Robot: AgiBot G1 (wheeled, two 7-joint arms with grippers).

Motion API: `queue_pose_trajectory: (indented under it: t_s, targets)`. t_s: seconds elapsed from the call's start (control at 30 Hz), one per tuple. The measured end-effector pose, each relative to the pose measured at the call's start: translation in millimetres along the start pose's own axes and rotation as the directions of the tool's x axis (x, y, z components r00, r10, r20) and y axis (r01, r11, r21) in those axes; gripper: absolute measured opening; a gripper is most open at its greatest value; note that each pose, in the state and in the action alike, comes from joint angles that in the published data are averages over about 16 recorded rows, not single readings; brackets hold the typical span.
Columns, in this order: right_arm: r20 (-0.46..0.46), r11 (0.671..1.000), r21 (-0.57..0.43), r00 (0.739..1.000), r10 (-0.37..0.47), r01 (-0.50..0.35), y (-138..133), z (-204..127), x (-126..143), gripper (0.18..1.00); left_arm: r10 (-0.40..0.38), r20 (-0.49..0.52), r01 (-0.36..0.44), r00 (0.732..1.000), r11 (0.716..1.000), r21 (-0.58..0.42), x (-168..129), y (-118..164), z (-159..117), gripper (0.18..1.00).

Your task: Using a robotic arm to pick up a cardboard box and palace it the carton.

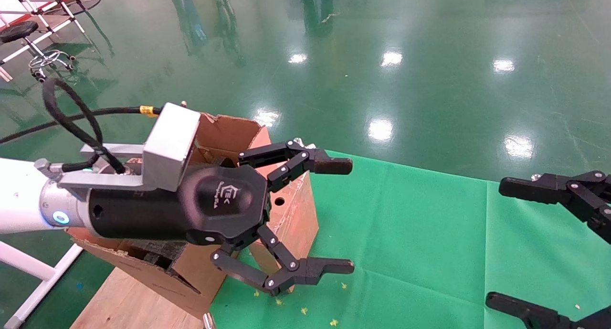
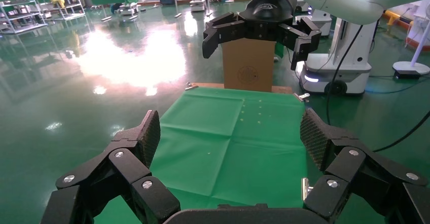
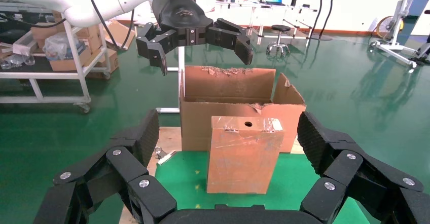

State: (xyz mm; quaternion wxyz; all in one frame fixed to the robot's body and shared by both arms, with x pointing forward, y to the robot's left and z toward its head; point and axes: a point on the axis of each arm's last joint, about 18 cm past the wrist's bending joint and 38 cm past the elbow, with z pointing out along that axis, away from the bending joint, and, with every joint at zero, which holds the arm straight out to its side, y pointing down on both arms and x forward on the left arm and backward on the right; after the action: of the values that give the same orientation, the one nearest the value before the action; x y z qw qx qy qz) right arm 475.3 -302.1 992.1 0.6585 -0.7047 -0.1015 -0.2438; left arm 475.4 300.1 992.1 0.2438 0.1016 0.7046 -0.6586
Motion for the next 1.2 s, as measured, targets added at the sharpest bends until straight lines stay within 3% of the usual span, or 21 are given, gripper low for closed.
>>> queue_pose_trajectory:
  t_s: [0.63, 1.2]
  targets:
    - [0.0, 1.0, 0.0, 1.0, 0.0, 0.0, 0, 0, 0, 1.001, 0.003, 0.004, -0.003, 1.0, 1.0, -0.007, -1, 0, -1, 1.0]
    - [0.0, 1.0, 0.0, 1.0, 0.0, 0.0, 0, 0, 0, 0.931, 0.04, 0.107, -0.023, 0.993, 0.988, -0.151, -20, 8, -9, 1.0]
